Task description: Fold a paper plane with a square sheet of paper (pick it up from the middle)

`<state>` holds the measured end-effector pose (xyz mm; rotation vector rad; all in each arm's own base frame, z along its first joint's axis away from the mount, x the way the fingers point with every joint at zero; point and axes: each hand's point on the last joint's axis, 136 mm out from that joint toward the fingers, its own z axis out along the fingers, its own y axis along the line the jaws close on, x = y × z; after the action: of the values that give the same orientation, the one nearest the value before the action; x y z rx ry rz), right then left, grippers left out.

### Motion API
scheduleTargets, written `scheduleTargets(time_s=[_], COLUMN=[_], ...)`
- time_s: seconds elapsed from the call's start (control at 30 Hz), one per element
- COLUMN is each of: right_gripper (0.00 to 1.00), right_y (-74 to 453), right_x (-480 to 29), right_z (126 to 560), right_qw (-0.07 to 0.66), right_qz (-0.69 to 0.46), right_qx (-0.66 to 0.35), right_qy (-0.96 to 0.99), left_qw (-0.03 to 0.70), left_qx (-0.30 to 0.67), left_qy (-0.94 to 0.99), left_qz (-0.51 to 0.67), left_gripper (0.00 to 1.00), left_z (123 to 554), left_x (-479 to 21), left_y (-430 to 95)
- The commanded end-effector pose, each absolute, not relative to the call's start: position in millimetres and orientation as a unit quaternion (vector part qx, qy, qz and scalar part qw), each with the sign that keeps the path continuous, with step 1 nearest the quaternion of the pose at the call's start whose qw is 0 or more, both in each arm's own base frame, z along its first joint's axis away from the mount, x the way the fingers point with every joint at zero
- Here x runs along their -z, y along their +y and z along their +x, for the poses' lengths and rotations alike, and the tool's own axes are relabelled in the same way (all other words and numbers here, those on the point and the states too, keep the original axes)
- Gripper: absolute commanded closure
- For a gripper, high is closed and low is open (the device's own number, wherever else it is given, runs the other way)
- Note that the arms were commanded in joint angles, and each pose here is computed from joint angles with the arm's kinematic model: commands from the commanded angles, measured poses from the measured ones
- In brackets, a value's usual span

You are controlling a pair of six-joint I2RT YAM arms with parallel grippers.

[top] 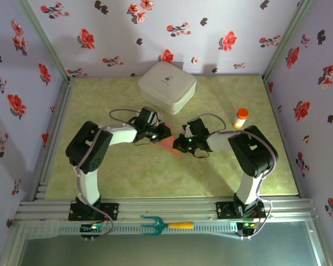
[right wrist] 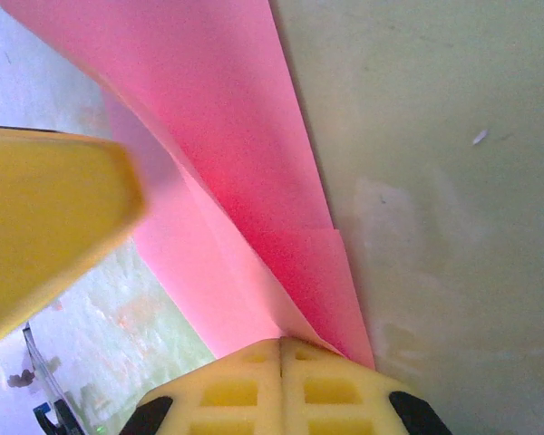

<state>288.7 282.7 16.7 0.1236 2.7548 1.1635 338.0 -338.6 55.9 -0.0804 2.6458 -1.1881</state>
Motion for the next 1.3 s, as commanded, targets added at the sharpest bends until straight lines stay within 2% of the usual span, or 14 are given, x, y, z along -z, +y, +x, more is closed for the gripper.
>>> scheduleTargets(time_s=[0.0,0.07,0.33,0.67,1.27], right_gripper=[1.0,1.0,1.0,1.0,1.0], right_y=[258,258,255,252,247], right_x=[17,16,19,22,26], right_z=[266,267,267,263,255], right_qw=[0.029,0.029,0.026,0.017,0.009], right_qz=[0.081,0.083,0.092,0.088,0.077], right_qx=[-0.332,-0.335,-0.334,-0.327,-0.317], right_qy=[0.939,0.938,0.938,0.941,0.945], left_qw=[0.115,0.1,0.072,0.076,0.096], left_qx=[0.386,0.381,0.363,0.326,0.319], left_qy=[0.915,0.918,0.928,0.941,0.94], left_qz=[-0.03,-0.031,-0.037,-0.056,-0.075], left_gripper=[0.95,1.0,1.0,1.0,1.0], left_z=[326,317,309,327,372], left_x=[-54,-45,-19,2,-3], left_y=[-332,-336,-342,-320,-292])
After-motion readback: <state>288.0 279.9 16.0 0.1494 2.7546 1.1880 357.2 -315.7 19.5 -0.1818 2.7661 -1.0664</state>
